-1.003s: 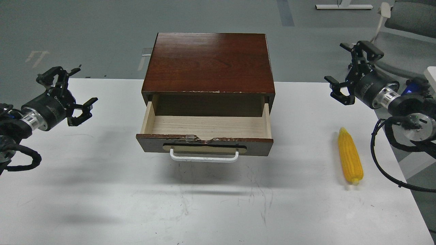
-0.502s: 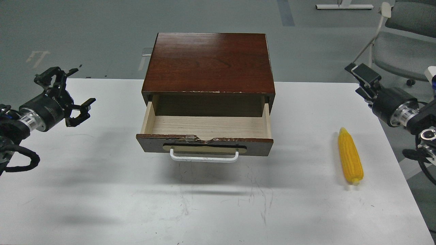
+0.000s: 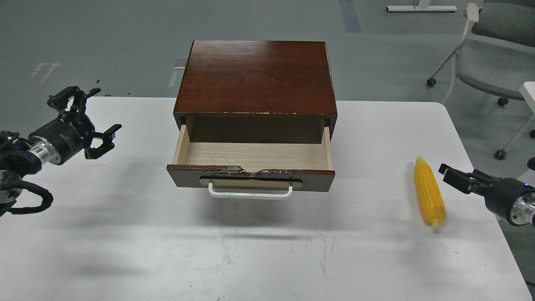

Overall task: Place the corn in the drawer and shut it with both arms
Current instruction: 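Lower the right gripper to the yellow corn and grasp it, then lift the corn with the right gripper and carry it over the drawer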

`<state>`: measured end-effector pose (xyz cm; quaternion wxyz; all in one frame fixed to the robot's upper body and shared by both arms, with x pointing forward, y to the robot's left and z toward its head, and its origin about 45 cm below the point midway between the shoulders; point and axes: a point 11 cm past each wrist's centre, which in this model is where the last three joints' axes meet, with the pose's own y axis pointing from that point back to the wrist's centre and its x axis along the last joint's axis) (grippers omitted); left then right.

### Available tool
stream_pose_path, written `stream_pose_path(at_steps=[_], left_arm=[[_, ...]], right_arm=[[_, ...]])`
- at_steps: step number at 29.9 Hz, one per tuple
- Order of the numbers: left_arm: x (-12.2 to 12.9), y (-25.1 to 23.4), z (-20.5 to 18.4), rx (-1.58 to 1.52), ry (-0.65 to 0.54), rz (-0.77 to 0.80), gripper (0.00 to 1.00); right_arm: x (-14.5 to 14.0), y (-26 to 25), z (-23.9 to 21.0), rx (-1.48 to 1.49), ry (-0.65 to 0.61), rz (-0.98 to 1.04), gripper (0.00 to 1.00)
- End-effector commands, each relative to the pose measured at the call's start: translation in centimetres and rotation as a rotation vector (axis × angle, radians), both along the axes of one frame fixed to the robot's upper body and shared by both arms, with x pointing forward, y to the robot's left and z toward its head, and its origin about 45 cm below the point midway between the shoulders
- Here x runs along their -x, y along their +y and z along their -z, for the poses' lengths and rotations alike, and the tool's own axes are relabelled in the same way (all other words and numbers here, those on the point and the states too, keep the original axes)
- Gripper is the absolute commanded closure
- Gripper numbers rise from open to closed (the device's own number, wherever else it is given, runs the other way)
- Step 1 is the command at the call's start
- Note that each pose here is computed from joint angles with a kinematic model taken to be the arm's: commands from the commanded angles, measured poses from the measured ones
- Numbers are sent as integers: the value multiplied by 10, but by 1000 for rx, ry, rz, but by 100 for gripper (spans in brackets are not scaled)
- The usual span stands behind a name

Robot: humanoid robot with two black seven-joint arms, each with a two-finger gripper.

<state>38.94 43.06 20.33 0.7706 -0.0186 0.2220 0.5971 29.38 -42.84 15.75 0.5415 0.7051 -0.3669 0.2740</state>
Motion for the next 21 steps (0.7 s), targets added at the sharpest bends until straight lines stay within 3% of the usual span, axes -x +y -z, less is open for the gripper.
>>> stream_pose_path(at_steps=[1, 6, 7, 8, 9, 10, 13, 17, 21], left_arm=[[3, 2, 3, -1, 8, -2, 2], [5, 5, 3, -6, 12, -7, 2], [5, 6, 3, -7, 12, -8, 2], [5, 7, 3, -9, 11, -9, 2], [5, 7, 3, -9, 11, -9, 2], [6, 8, 4, -10, 14, -10, 2], [7, 8, 5, -11, 17, -12, 2], [9, 8, 8, -11, 23, -16, 2], [11, 9, 11, -11, 30, -18, 2]], right_arm=[[-11, 11, 21, 10, -3, -5, 10], [-18, 31, 46, 20, 25, -12, 15], [-15, 30, 53, 40, 44, -16, 19], [-12, 28, 59, 64, 60, -16, 30], [-12, 27, 59, 64, 61, -16, 30], [-10, 24, 62, 85, 71, -9, 50], [-10, 21, 61, 106, 57, 12, 84], [-15, 25, 55, 92, 12, 15, 99], [-34, 35, 32, 62, -75, -24, 100]])
